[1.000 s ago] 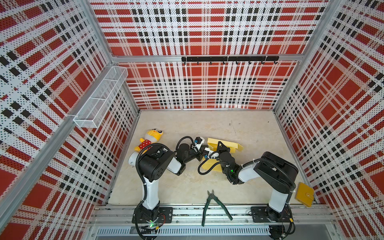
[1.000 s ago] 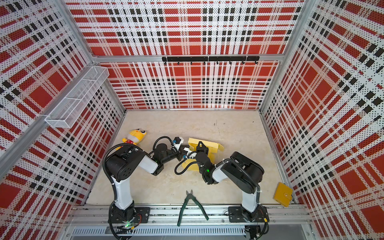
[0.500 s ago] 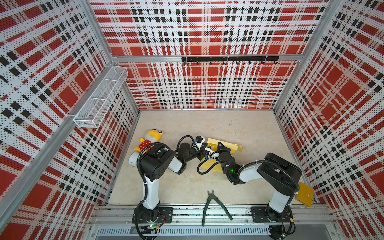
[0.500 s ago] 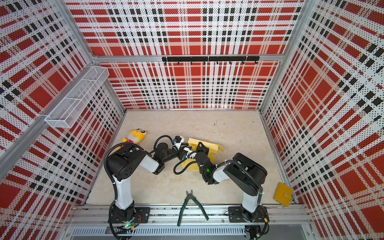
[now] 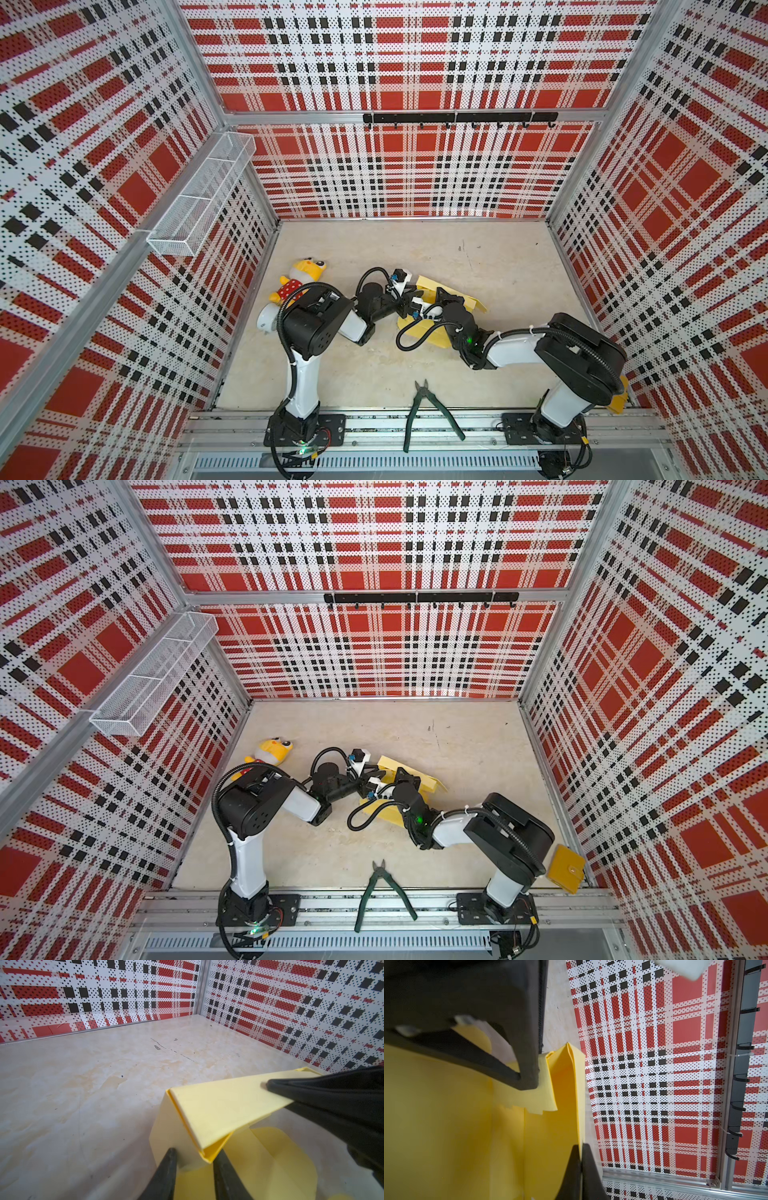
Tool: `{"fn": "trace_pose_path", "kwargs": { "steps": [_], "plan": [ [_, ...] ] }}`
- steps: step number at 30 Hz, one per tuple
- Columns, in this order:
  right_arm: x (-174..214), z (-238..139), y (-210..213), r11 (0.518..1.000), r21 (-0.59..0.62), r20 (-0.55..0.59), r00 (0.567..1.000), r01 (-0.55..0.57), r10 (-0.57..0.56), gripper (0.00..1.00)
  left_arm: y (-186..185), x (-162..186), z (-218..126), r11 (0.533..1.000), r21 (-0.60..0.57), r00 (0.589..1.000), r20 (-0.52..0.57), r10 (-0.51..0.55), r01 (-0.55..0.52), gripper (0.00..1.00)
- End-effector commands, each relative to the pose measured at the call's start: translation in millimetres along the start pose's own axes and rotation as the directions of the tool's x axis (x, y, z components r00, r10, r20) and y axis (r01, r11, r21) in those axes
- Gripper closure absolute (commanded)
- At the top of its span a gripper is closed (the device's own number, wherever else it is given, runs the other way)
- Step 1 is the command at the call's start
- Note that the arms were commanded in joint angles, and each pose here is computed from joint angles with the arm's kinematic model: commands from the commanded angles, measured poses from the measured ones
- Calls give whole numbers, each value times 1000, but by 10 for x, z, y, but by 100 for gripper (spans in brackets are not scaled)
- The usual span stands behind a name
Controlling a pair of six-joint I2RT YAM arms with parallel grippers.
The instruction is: Fold the paper box
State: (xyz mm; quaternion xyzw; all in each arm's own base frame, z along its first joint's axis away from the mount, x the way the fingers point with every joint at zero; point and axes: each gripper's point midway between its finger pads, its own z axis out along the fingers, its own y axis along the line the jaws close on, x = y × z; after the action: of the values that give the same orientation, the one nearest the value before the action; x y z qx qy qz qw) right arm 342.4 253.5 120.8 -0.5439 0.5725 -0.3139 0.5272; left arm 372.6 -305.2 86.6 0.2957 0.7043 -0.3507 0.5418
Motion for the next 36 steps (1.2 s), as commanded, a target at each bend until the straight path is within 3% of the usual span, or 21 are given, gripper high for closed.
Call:
{"fn": "trace_pose_path", "kwargs": {
  "steps": [1, 4, 10, 15, 19, 23, 26, 31, 36],
  "plan": [
    [-419, -131, 294, 992, -125, 187, 982, 7, 17, 100, -56, -267, 132, 1000, 17, 996, 85, 3, -4, 66],
    [-432, -109, 303, 992, -123, 184, 983, 4, 19, 100, -87, -259, 182, 1000, 23, 997, 78, 1, -3, 67],
    [-444, -93, 294, 991, -134, 180, 983, -5, 30, 99, -49, -264, 209, 1000, 11, 997, 81, -20, 19, 83],
    [-517, -204, 191, 963, -243, 151, 976, -114, 154, 76, -41, -292, 190, 1000, 12, 996, 85, -28, 27, 86],
    [-728, -505, -8, 883, -386, 131, 932, -265, 337, 60, -12, -395, 164, 999, 20, 995, 84, -47, 45, 86],
    [-944, -827, -378, 740, -515, 64, 842, -432, 535, 49, 6, -560, 149, 995, 72, 994, 78, -81, 75, 88],
    [-1107, -989, -688, 641, -561, 37, 758, -524, 651, 48, 80, -677, 132, 992, 78, 993, 63, -100, 95, 88],
    [-1191, -991, -1151, 504, -542, -64, 631, -672, 773, 47, 122, -756, 155, 991, 91, 995, -8, -95, 96, 88],
    [-1020, -830, -1520, 344, -458, -179, 465, -819, 867, 47, 153, -770, 122, 996, 74, 995, -81, -53, 59, 88]
  ]
}}
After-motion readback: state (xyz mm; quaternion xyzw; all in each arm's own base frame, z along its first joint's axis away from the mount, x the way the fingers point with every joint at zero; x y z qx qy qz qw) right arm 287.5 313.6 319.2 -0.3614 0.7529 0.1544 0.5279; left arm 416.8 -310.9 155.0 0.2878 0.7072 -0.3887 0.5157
